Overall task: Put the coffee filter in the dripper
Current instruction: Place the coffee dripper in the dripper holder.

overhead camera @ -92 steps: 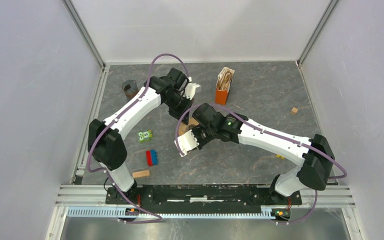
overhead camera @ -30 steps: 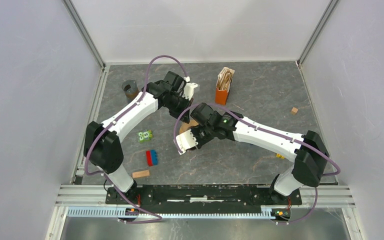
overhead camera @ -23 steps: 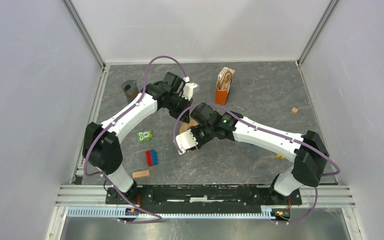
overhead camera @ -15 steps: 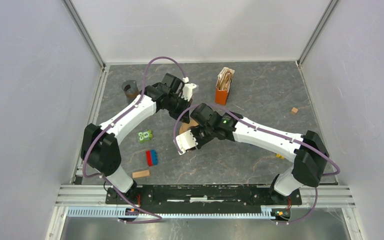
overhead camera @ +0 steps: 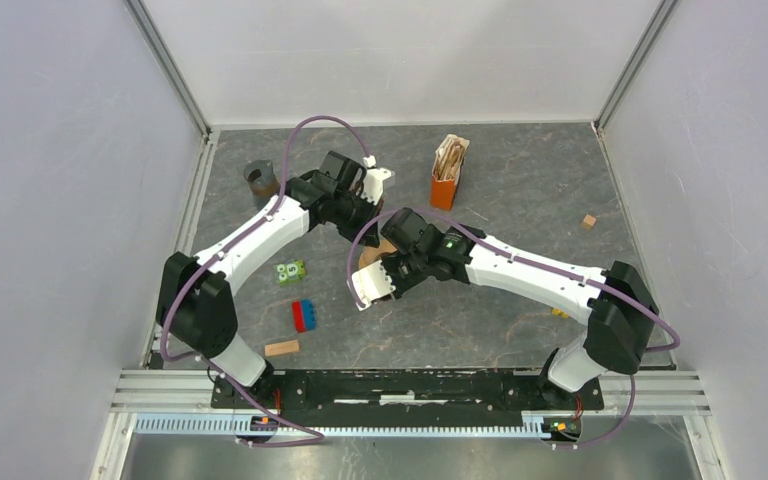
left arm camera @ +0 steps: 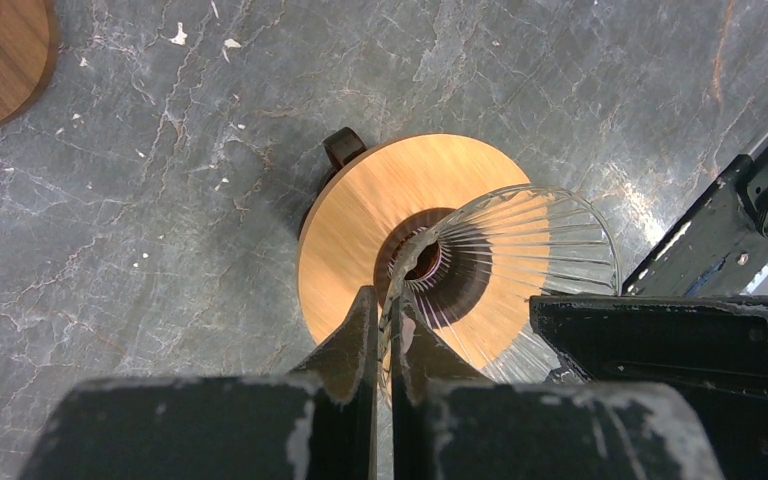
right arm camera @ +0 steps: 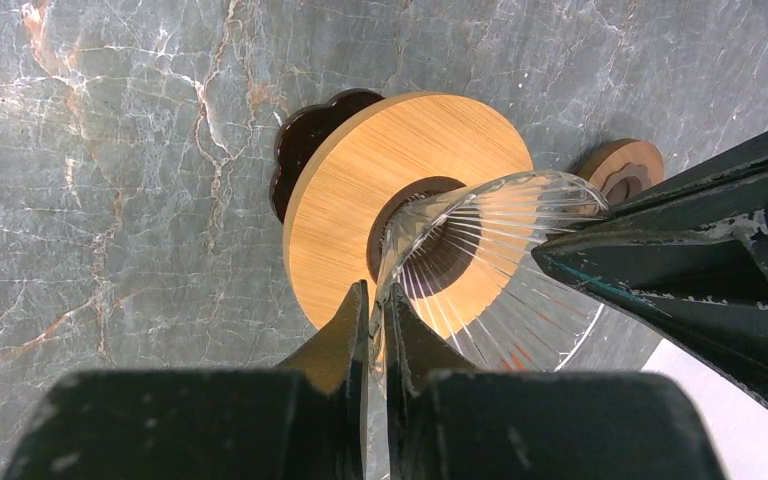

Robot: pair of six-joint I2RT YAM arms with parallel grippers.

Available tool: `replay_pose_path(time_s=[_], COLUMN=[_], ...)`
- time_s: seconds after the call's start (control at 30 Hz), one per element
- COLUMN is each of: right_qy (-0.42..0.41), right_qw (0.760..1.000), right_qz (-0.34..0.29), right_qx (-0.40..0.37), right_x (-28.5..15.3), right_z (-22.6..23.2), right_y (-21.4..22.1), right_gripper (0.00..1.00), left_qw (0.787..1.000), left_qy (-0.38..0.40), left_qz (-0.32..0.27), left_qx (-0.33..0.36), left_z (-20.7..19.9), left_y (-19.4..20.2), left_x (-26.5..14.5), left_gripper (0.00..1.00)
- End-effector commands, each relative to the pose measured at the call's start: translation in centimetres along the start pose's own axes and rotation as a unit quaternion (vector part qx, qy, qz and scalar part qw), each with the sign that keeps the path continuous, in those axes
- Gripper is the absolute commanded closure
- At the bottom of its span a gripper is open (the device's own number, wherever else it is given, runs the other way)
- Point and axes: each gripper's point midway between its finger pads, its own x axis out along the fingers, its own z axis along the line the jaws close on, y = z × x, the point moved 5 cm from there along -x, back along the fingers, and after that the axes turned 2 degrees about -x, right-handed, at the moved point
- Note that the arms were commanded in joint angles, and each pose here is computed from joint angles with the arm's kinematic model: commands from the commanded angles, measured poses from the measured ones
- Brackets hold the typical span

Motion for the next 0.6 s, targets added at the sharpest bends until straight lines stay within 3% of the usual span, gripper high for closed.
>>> replay_pose_path(time_s=[0.0,0.57], right_qy=[-0.099,-0.111], right_qw=[0.994,0.992], right_qz=[0.019,0.031], right_qx=[0.036,0.047], right_x=[4.0,5.1], right_z=[4.6,5.1], right_y=[2.0,2.6], right_gripper=[1.0,1.0], left_qw=[0.995,0.993], left_qy=[-0.028,-0.031], left_qz=[0.094,0.112], left_qx=[-0.013,-0.008], left_z=[1.2,1.4], left_y=[4.9,7.1], left_x=[2.5,3.1], left_gripper=[0.98,0.98])
